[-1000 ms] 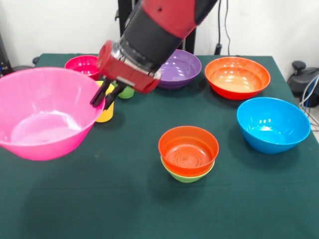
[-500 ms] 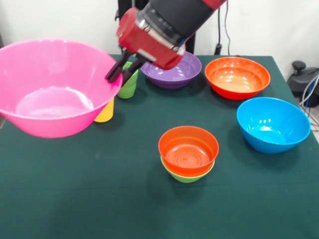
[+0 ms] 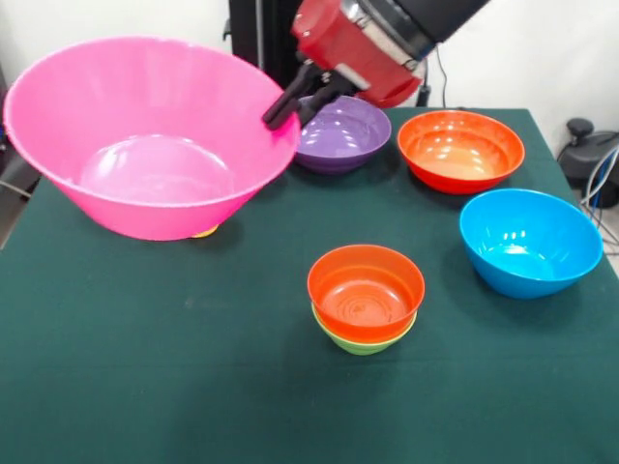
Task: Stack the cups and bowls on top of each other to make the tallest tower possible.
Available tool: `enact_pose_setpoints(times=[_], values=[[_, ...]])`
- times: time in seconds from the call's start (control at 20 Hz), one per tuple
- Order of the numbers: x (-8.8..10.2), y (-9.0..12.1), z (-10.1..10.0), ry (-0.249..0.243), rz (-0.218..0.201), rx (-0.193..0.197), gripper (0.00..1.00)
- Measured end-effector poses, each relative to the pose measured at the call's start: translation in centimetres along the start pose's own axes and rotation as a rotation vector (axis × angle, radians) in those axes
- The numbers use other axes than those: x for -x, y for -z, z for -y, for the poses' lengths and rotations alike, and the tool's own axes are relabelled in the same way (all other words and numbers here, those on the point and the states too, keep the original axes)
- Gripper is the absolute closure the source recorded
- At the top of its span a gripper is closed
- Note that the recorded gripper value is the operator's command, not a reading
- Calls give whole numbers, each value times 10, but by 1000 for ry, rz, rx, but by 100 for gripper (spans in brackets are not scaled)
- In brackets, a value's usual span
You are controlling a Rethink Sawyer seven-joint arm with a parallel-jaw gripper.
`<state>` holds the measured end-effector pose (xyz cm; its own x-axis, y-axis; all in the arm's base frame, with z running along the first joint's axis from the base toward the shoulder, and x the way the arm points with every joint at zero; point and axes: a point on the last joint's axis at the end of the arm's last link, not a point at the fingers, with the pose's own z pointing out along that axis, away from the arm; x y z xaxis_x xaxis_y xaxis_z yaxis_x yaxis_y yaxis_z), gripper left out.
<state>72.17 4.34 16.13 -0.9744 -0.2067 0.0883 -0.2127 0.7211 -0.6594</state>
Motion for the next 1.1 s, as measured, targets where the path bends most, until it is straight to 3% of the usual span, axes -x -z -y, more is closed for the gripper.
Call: enact_pose_setpoints(times=[0.45,1.1], values=[[17,26,-14,-4,21,13,100],[27,29,-30,-46,29,41,100]])
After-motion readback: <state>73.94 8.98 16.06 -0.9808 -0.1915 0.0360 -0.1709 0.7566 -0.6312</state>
